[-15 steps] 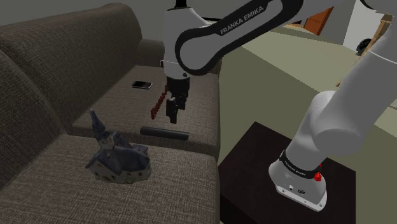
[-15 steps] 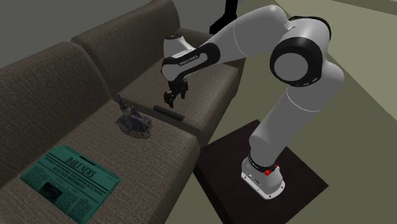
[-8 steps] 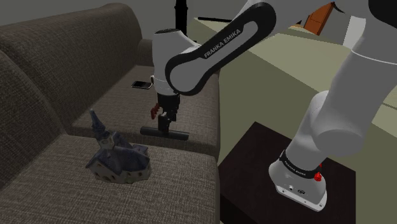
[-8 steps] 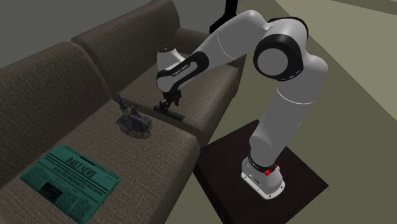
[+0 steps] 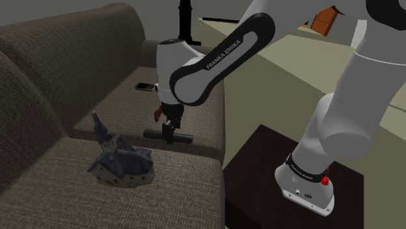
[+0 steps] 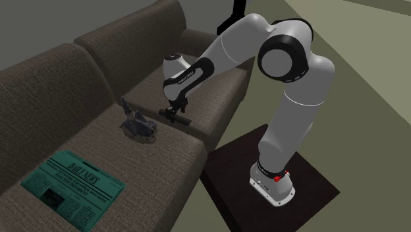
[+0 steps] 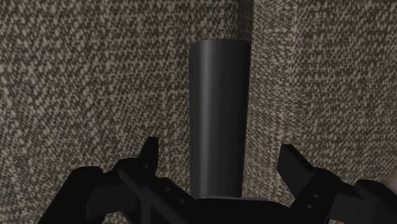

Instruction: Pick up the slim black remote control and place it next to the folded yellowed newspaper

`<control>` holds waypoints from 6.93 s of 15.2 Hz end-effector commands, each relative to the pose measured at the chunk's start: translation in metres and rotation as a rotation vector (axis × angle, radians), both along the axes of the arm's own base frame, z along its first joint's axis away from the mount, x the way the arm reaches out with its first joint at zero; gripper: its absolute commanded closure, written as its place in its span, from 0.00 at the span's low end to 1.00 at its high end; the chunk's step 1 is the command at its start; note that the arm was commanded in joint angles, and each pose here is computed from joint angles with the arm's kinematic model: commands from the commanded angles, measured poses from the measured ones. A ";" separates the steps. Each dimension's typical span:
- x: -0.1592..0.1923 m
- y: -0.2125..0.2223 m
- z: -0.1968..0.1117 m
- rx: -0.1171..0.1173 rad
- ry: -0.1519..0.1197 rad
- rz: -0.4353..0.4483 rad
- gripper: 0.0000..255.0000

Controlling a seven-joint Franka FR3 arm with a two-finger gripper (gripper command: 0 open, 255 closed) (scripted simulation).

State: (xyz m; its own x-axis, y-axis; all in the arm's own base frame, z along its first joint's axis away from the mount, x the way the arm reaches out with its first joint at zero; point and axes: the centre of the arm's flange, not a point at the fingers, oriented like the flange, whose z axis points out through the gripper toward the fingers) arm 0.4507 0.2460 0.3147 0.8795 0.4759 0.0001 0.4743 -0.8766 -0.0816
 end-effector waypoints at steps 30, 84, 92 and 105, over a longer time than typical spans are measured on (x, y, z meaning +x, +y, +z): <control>0.000 0.000 0.090 0.000 0.000 0.000 1.00; -0.379 0.339 0.040 0.000 0.000 0.000 1.00; -0.379 0.339 0.017 0.000 0.000 0.000 1.00; -0.378 0.336 0.056 0.000 0.000 0.000 0.00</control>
